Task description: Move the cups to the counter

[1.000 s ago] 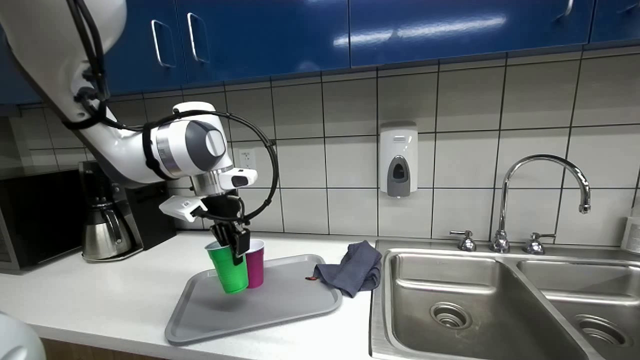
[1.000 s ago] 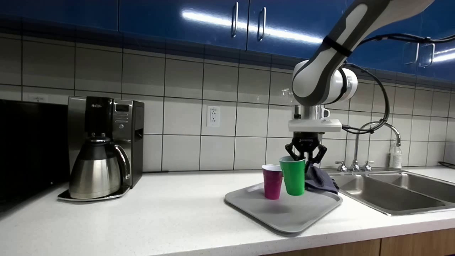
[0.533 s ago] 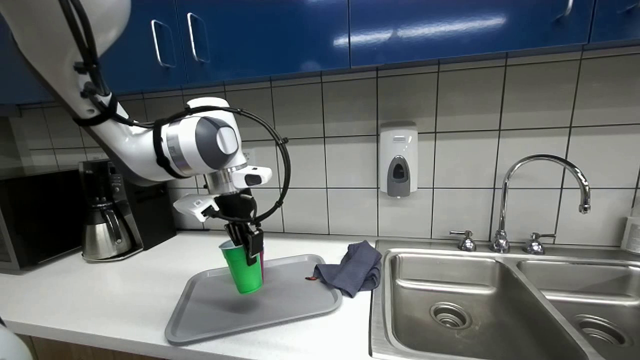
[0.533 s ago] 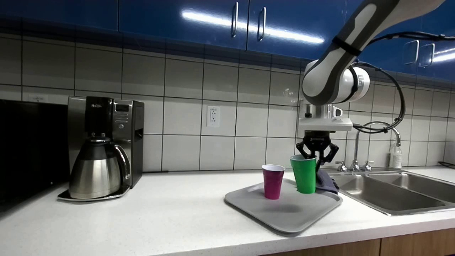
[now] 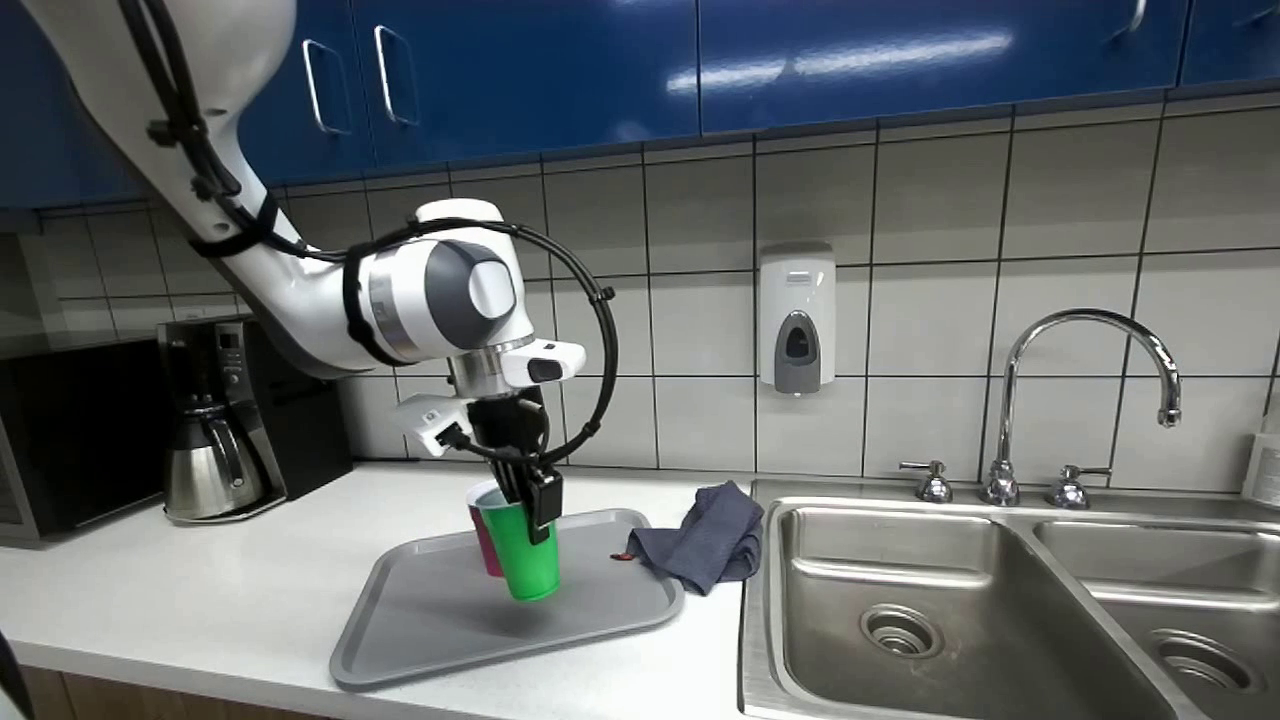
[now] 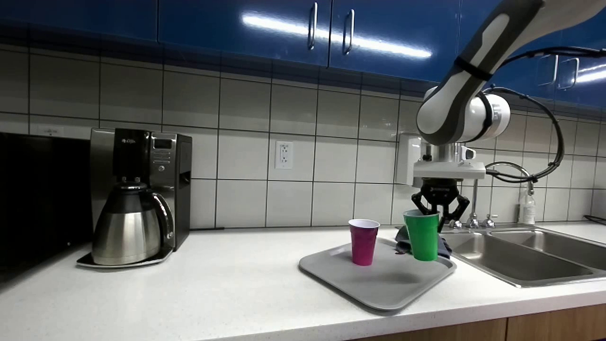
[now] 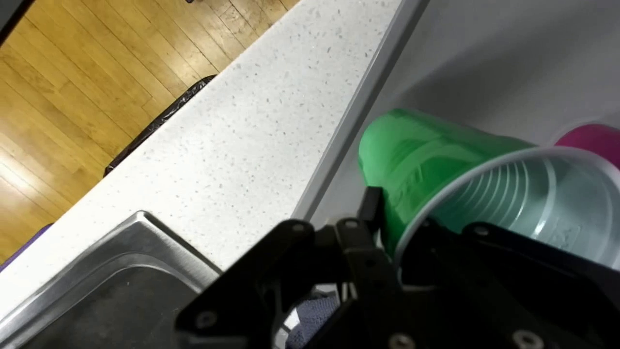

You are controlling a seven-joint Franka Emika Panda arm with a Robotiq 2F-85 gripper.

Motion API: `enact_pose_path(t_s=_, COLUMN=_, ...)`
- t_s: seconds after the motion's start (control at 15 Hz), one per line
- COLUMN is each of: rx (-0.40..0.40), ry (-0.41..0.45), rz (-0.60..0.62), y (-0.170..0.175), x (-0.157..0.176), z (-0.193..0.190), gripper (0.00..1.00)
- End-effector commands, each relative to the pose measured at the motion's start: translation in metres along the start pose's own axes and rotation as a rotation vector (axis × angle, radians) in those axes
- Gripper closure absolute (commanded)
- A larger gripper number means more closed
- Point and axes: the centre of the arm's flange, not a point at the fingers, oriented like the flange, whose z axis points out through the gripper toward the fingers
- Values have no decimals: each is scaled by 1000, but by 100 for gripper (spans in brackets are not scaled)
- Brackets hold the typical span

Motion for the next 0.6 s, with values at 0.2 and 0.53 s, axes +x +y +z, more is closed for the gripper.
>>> enact_pose_path(t_s=0.2, rx=-20, ry=43, rz=51, y=30, x=10, z=18, gripper=99)
enact_pose_path(t_s=0.53, rx=-51, ry=54, rz=86, y=49, x=20, z=34, gripper=99)
